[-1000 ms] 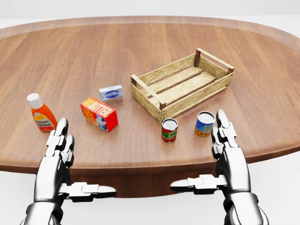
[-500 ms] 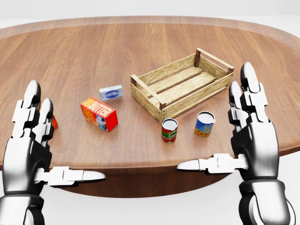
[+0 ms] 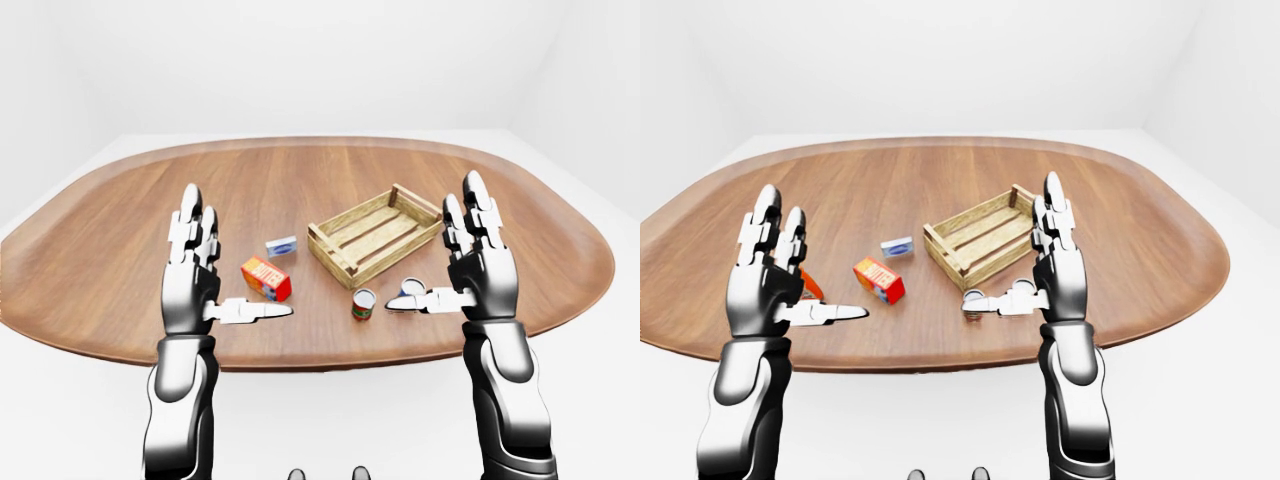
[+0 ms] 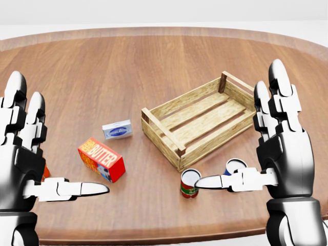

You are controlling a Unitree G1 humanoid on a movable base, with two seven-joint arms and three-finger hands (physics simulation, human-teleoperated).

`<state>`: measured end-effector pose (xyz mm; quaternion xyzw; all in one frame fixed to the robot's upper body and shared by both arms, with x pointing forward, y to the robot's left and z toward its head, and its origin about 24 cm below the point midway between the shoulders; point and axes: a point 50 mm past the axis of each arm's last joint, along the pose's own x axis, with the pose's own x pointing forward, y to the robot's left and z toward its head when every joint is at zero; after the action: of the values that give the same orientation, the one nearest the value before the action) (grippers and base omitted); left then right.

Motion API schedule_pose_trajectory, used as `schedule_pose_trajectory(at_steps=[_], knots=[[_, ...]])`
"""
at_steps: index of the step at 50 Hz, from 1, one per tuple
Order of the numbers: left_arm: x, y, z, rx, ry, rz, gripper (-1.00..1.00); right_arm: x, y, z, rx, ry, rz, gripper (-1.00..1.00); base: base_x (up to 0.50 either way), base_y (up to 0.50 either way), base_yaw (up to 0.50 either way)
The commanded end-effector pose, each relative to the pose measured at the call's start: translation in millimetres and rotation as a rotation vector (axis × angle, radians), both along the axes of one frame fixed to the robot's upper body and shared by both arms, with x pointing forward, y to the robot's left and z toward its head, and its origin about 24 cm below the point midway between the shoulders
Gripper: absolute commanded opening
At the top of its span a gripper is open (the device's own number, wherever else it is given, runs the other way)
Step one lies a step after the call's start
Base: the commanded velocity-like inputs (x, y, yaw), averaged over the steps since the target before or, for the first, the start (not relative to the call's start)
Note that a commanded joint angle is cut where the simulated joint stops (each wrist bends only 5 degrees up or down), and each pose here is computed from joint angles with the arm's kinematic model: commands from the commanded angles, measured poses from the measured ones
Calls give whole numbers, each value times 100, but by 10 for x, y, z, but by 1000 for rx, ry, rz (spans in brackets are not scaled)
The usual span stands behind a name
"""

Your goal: Pick up the tomato sauce, and put it in the wooden tray.

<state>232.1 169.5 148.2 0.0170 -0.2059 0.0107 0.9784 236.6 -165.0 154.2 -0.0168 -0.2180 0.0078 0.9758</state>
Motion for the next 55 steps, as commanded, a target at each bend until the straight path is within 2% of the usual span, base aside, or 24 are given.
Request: schedule_pose_trajectory(at_steps=[1, 40, 55], knots=[[-22, 3, 55, -1, -26, 0, 100, -5, 5, 3, -12, -1, 4, 100, 50, 0, 0], [-24, -8, 54, 7, -25, -4, 100, 23, -52, 0, 8, 1, -28, 100, 50, 0, 0], [-19, 1, 55, 4, -25, -5, 100, 12, -56, 25, 10, -11, -31, 100, 0, 5, 0]])
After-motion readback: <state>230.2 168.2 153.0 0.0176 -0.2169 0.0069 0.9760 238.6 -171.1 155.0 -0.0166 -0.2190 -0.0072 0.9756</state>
